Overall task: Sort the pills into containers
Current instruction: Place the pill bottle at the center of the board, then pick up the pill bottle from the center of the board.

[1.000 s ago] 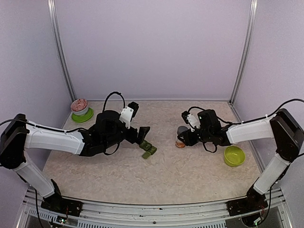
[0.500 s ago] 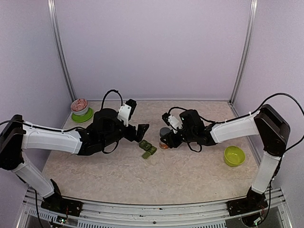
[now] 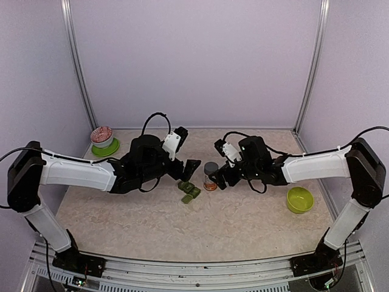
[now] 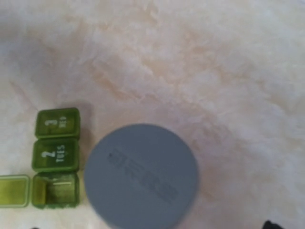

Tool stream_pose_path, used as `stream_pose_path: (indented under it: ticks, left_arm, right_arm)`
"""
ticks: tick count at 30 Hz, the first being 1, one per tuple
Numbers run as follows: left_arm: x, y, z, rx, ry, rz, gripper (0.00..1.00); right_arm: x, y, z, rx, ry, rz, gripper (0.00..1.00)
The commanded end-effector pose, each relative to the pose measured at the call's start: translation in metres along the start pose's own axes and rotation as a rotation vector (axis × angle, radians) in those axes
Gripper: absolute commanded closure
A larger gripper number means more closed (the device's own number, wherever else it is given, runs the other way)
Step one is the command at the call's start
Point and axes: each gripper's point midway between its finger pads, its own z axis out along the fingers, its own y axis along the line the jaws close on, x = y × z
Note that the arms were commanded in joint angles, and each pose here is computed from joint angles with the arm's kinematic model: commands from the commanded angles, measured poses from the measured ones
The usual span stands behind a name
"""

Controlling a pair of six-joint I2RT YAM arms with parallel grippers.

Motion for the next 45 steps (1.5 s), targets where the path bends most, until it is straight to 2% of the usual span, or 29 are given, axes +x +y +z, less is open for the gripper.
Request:
stream_pose_path:
  ticks: [1,13,18,25,36,45]
  left_arm:
    - [-0.013,-0.017,0.017,0.096,-0.014,0.06,0.01]
    - [0.013,-0.042,0.068,0.221,0.134,0.125,0.01]
    - [0.023,-0.044,0.083,0.222,0.168,0.146,0.02]
    - [0.038,-0.043,0.101,0.21,0.225,0.181,0.08]
    - [0.045,-0.042,0.108,0.229,0.238,0.166,0.27]
    - [0.043,-0.043,0.108,0.281,0.229,0.128,0.52]
  right_arm:
    - [0.003,-0.014,-0.028,0.058,-0.005,0.014,0.0]
    - [0.033,-0.073,-0.081,0.223,-0.01,0.21,0.0]
    - [0.041,-0.076,-0.085,0.23,-0.009,0.233,0.0]
    - [0.051,-0.076,-0.083,0.235,0.011,0.242,0.0]
    - [0.057,-0.074,-0.077,0.222,0.021,0.247,0.0]
    - [0.058,-0.07,-0.074,0.194,0.015,0.249,0.0]
